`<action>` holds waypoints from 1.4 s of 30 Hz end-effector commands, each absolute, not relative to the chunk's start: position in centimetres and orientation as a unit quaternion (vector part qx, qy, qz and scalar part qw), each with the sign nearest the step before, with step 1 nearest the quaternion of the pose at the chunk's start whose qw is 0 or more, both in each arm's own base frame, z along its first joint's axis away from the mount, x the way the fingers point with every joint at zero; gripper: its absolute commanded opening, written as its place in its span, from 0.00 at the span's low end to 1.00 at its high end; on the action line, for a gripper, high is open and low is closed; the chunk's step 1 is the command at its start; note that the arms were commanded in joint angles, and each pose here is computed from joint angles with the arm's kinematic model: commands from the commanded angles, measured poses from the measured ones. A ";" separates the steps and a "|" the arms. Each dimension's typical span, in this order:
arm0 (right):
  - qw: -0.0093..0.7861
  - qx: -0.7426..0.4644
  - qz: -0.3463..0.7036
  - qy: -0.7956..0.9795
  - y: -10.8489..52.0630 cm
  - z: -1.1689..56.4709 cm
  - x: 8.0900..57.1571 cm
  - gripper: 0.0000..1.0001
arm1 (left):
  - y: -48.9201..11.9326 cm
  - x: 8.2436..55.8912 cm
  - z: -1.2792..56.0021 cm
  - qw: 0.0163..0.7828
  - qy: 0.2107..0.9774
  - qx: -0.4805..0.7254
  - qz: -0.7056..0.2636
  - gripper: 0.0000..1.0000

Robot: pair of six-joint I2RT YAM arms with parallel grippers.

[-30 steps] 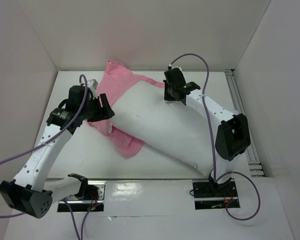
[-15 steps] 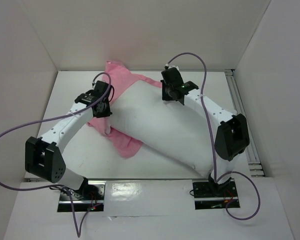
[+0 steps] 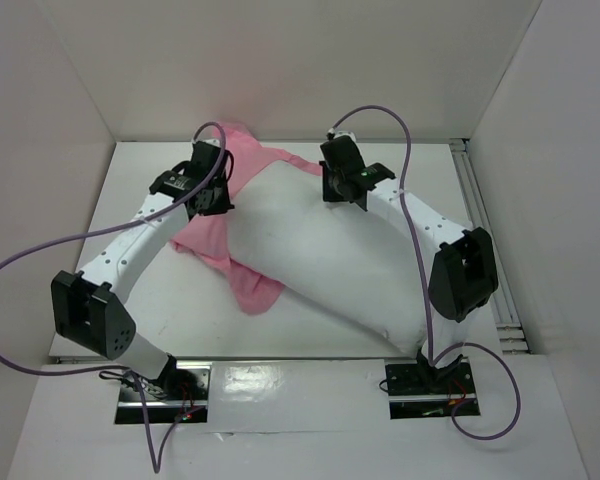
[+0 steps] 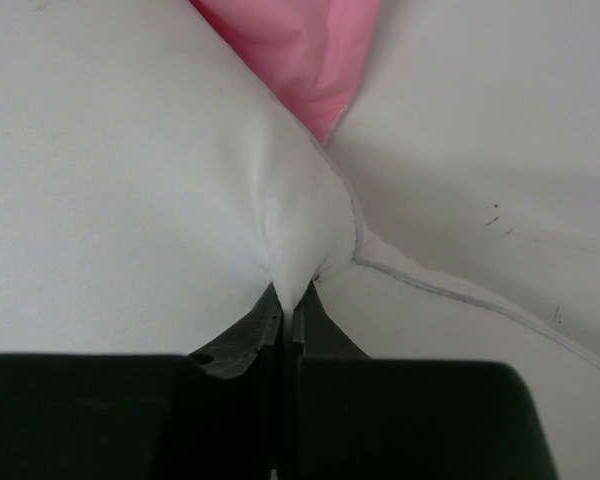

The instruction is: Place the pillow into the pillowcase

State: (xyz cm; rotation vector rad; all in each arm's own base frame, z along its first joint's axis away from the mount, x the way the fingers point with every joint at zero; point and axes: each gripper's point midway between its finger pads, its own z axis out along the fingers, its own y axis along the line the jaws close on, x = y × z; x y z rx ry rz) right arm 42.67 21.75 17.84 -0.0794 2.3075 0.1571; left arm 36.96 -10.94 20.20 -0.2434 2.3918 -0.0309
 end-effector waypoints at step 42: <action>0.398 -0.095 0.146 0.901 28.3 19.4 38.2 0.00 | -12.4 50.5 20.2 0.384 0.903 -0.018 0.193 0.78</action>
